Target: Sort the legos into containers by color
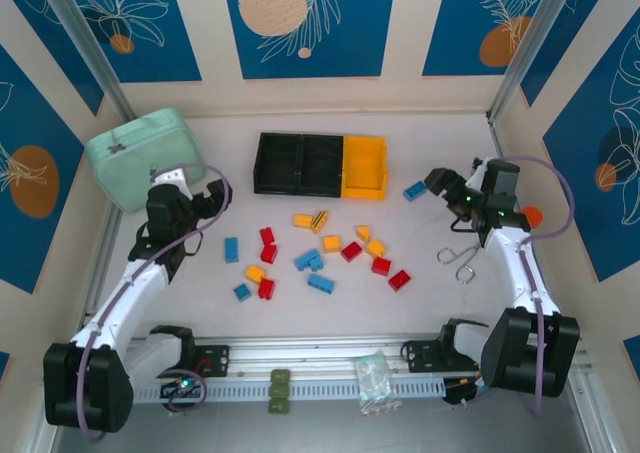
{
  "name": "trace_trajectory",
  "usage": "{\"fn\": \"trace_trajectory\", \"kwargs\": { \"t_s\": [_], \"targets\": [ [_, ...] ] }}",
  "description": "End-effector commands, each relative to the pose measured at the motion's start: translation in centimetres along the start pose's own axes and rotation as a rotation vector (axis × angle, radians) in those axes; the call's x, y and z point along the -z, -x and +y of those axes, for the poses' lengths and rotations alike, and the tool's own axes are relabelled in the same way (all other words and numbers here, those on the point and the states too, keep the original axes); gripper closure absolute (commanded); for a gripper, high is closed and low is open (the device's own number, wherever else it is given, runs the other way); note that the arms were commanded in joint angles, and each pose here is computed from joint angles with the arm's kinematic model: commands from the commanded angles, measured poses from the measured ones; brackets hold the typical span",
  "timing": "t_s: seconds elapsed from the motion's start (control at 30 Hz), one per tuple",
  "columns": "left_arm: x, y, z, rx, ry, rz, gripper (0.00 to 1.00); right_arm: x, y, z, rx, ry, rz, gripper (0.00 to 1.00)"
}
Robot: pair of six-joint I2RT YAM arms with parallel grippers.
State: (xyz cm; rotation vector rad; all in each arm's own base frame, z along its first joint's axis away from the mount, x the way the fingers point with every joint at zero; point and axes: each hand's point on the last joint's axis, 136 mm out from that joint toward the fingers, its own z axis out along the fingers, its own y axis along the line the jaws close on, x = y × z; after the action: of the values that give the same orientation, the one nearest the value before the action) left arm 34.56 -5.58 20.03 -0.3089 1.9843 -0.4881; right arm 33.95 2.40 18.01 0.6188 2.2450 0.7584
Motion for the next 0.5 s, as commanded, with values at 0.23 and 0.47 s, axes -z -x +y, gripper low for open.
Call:
{"fn": "trace_trajectory", "kwargs": {
  "t_s": [0.23,0.47],
  "targets": [
    [3.6,-11.0,-2.3,0.186,-0.112,0.481,0.25,-1.1,-11.9,0.7,0.134,-0.204,0.467,0.33],
    [3.9,-14.3,-5.2,0.131,-0.151,0.550,0.27,-5.6,-15.0,2.1,0.296,-0.310,0.572,0.35]
  ]
}}
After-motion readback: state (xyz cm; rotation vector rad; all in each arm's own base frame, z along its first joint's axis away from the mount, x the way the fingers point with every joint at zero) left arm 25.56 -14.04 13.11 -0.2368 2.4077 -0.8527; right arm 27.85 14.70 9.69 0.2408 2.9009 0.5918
